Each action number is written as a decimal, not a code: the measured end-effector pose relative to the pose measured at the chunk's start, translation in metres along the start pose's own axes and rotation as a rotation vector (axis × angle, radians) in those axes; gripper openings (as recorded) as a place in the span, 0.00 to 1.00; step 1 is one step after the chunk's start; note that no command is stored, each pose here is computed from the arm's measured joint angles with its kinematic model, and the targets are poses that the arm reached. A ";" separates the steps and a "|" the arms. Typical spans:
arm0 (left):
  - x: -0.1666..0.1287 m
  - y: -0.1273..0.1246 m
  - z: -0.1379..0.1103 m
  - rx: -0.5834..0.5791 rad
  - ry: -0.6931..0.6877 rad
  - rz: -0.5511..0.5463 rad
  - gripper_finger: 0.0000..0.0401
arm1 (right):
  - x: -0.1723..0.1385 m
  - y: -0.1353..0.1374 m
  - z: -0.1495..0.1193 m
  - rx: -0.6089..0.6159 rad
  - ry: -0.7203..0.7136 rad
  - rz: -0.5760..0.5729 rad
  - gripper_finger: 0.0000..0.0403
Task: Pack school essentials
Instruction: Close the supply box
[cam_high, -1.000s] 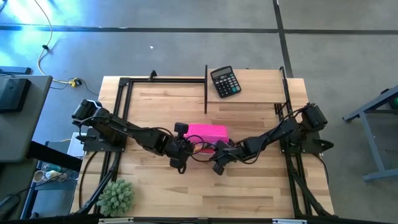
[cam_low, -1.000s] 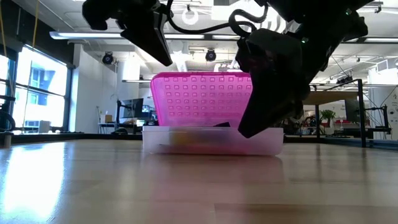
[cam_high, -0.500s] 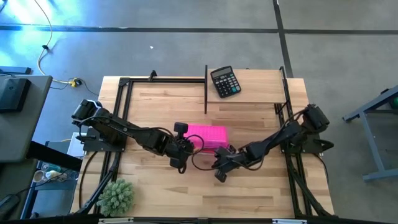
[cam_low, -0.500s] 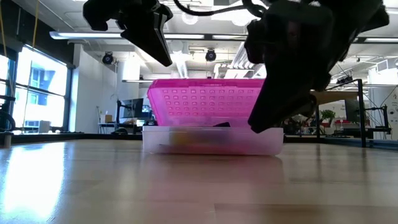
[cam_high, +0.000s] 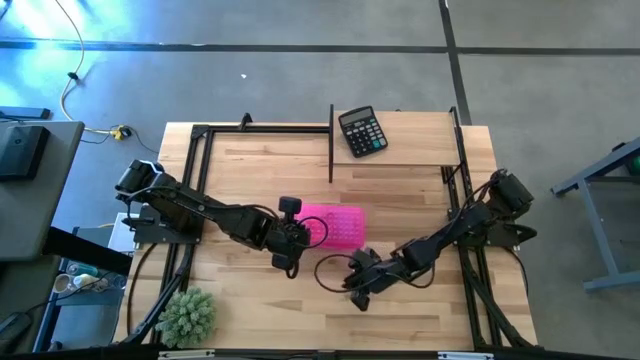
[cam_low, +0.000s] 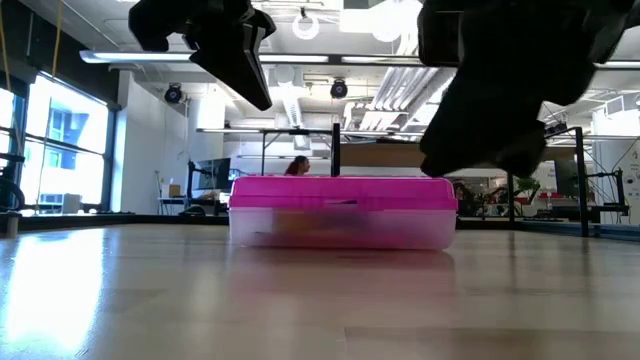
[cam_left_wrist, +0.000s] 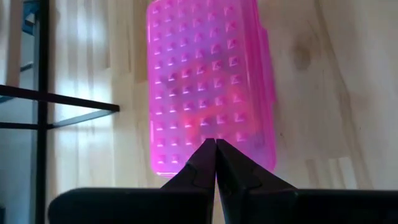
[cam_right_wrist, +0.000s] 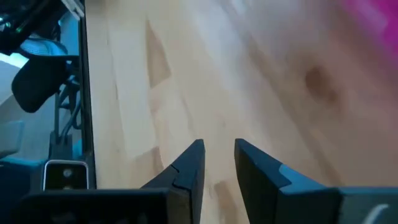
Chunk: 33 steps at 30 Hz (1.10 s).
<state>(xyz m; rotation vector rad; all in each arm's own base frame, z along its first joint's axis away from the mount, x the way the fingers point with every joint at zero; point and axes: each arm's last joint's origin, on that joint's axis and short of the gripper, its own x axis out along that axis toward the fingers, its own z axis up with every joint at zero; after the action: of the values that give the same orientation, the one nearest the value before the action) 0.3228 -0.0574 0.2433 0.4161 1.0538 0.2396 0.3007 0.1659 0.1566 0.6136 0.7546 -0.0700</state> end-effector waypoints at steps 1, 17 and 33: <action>0.000 0.000 0.000 -0.009 0.000 -0.008 0.00 | 0.000 -0.001 0.002 -0.009 -0.006 0.000 0.20; 0.020 0.014 -0.001 -0.096 -0.060 -0.072 0.00 | -0.033 -0.044 0.071 -0.143 -0.143 -0.210 0.20; 0.065 0.014 -0.006 -0.110 0.048 -0.149 0.00 | -0.032 -0.064 0.070 -0.132 -0.038 -0.319 0.20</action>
<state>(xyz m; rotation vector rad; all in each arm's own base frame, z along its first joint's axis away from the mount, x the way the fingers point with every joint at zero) 0.3489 -0.0183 0.1952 0.2329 1.1082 0.1741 0.3029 0.0698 0.1851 0.3613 0.8088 -0.3216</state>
